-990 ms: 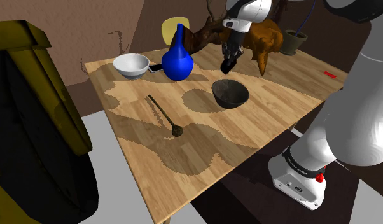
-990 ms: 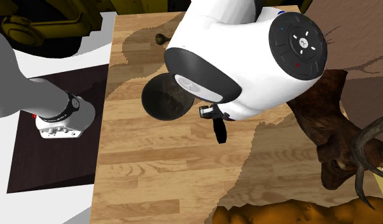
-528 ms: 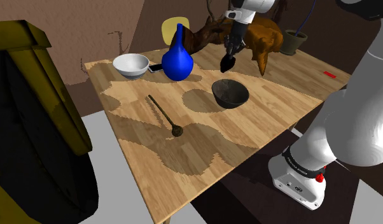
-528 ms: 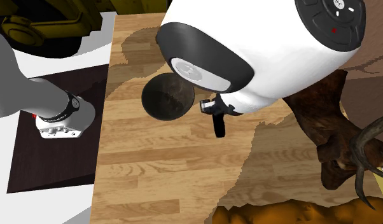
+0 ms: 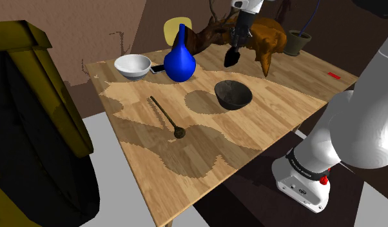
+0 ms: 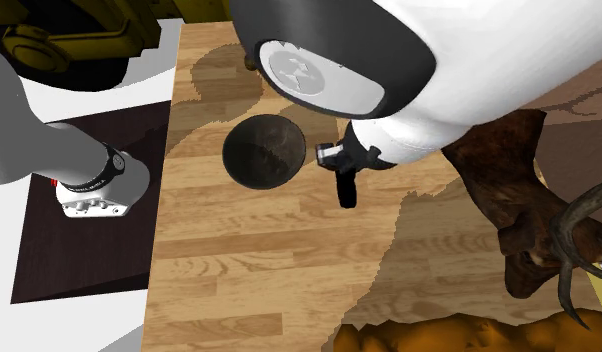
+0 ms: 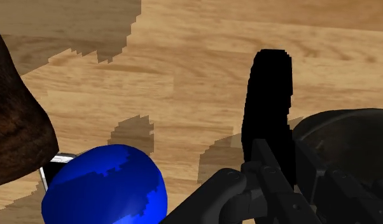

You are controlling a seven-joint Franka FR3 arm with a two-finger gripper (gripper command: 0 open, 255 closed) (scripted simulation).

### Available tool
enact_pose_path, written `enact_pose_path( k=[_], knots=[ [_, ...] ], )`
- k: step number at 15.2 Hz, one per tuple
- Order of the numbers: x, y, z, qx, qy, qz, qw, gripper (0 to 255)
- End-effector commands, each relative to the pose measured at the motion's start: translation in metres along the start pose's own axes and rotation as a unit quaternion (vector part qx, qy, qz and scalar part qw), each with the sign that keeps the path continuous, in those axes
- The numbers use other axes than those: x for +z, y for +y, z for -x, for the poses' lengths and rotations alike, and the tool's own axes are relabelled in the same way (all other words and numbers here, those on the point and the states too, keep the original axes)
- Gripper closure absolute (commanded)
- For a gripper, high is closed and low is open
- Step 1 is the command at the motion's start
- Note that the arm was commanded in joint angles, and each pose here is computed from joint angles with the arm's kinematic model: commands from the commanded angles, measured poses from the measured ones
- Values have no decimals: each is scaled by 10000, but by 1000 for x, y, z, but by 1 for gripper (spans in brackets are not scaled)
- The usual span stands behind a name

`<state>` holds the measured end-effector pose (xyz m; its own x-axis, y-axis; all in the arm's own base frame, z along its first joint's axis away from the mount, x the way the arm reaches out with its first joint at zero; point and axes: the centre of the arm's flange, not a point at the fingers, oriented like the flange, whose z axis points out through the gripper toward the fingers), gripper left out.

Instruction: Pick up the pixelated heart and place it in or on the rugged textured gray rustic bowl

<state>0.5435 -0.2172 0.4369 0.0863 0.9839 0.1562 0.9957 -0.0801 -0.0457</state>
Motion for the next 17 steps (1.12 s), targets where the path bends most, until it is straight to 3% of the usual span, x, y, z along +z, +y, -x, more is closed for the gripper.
enact_pose_path(
  k=[1, 3, 17],
  knots=[
    [-10, 0, -2, 1, -1, 0, 10000, 255],
    [-16, 0, -3, 1, -1, 0, 10000, 255],
    [-16, -137, -127, 1, -1, 0, 10000, 255]
  ],
)
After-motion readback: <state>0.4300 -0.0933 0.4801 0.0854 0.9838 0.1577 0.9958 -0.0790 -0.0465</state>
